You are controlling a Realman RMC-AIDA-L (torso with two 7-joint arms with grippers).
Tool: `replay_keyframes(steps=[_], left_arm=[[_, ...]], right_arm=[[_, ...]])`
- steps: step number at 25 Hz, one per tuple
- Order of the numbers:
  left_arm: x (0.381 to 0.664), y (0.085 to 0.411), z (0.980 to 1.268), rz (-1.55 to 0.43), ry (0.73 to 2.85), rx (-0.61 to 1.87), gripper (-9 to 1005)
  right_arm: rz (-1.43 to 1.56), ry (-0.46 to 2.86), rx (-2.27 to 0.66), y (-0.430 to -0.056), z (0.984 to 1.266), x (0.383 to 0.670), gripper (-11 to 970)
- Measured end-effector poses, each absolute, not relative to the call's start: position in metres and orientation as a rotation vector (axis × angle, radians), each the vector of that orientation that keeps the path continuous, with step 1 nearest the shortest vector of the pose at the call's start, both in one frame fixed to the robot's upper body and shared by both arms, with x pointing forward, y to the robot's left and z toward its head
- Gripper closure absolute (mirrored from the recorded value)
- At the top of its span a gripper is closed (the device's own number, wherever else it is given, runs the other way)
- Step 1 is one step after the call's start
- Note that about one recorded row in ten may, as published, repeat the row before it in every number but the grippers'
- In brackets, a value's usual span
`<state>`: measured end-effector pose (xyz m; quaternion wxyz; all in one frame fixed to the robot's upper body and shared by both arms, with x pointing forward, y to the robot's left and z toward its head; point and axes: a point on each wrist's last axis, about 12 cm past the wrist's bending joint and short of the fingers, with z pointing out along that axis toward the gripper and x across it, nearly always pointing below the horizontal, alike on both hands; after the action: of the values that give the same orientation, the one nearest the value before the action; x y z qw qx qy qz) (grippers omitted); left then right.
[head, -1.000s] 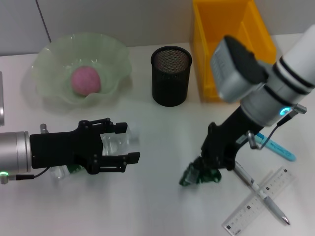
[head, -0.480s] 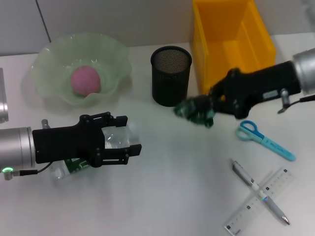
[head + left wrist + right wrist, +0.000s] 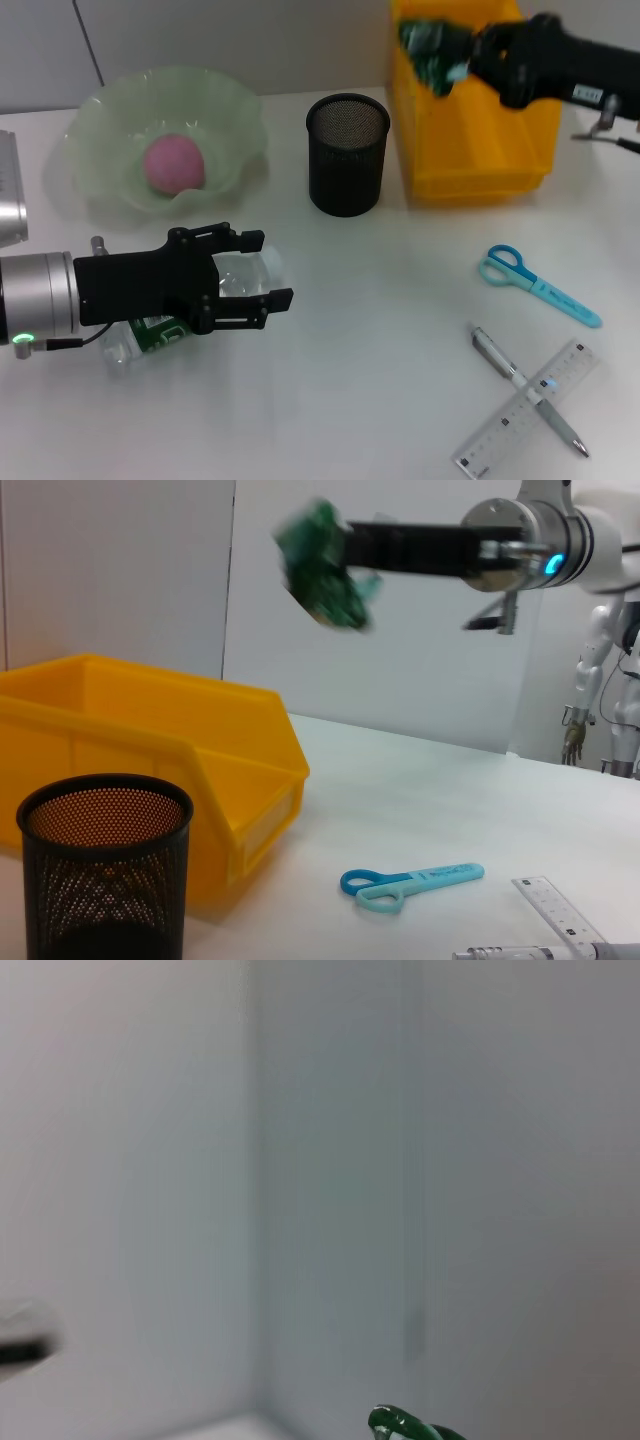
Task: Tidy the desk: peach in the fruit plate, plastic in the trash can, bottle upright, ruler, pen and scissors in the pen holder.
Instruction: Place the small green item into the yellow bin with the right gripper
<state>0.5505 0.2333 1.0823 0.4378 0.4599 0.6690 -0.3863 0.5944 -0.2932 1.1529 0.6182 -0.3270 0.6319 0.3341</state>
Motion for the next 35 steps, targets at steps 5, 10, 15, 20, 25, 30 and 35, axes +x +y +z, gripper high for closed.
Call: replay_keyframes(steps=[5,10,15,20,25,30,35], left_arm=[[0.552,0.232,1.082,-0.950,1.667,1.148,164],[0.553,0.230,1.082,-0.945,1.670,1.151,164],[0.555,0.230,1.082,-0.936,1.674,1.151,164],[0.556,0.230,1.082,-0.929,1.675,1.150,165],[0.558,0.228,1.084,-0.927,1.669,1.156,165],[0.561,0.225,1.085,-0.917,1.667,1.157,165],[0.563,0.224,1.085,-0.911,1.667,1.157,165]], right_arm=[[0.635,1.407,-0.548,-0.300,1.145,0.604,957],[0.503,1.429,-0.477,-0.298,1.137,0.616,955],[0.405,1.484,-0.447,-0.294,1.130,0.628,953],[0.316,1.554,-0.378,-0.299,1.124,0.638,951],[0.250,1.630,-0.398,-0.292,1.119,0.649,948],[0.183,1.704,-0.433,-0.282,1.114,0.658,945],[0.186,1.727,-0.419,-0.280,1.112,0.660,943]])
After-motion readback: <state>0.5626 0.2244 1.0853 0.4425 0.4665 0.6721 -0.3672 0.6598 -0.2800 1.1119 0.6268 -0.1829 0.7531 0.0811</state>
